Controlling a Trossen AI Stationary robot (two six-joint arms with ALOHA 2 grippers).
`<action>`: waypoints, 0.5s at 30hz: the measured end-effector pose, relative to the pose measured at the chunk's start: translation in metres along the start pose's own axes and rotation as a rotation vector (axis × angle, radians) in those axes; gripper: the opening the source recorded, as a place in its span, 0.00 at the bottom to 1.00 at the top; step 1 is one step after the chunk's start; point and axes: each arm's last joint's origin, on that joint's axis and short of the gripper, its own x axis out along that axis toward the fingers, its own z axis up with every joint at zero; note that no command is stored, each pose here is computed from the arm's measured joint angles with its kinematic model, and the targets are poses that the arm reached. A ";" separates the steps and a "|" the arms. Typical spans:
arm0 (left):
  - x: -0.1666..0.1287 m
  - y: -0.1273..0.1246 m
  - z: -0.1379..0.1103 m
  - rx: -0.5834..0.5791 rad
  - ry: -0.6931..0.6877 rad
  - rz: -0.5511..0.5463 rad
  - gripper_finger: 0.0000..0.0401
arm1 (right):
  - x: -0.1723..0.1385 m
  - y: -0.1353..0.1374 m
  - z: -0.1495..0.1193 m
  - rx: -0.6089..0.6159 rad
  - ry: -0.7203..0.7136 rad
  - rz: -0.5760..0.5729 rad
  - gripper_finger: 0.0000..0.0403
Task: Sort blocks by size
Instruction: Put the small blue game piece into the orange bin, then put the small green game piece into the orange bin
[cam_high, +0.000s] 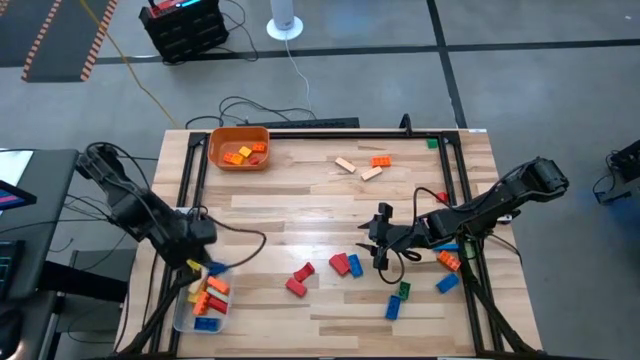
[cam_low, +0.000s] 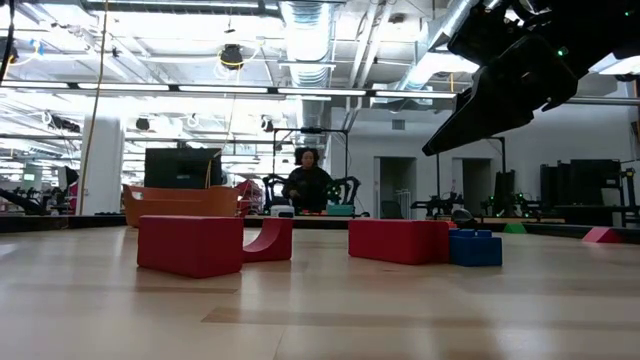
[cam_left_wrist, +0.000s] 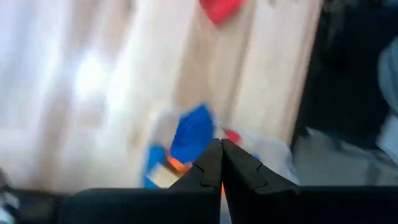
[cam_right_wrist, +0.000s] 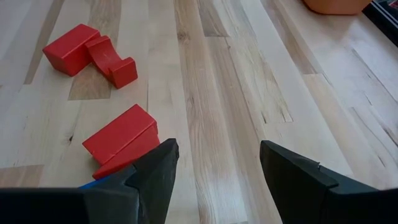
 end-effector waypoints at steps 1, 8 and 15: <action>0.000 0.002 0.001 0.016 -0.035 0.027 0.00 | 0.000 0.000 0.000 0.000 0.000 0.000 0.65; 0.005 0.007 0.012 0.060 -0.120 0.155 0.00 | 0.000 0.000 0.000 0.001 -0.002 0.000 0.65; 0.015 0.010 0.023 0.038 -0.132 0.235 0.00 | 0.000 0.000 0.000 0.003 -0.005 0.001 0.65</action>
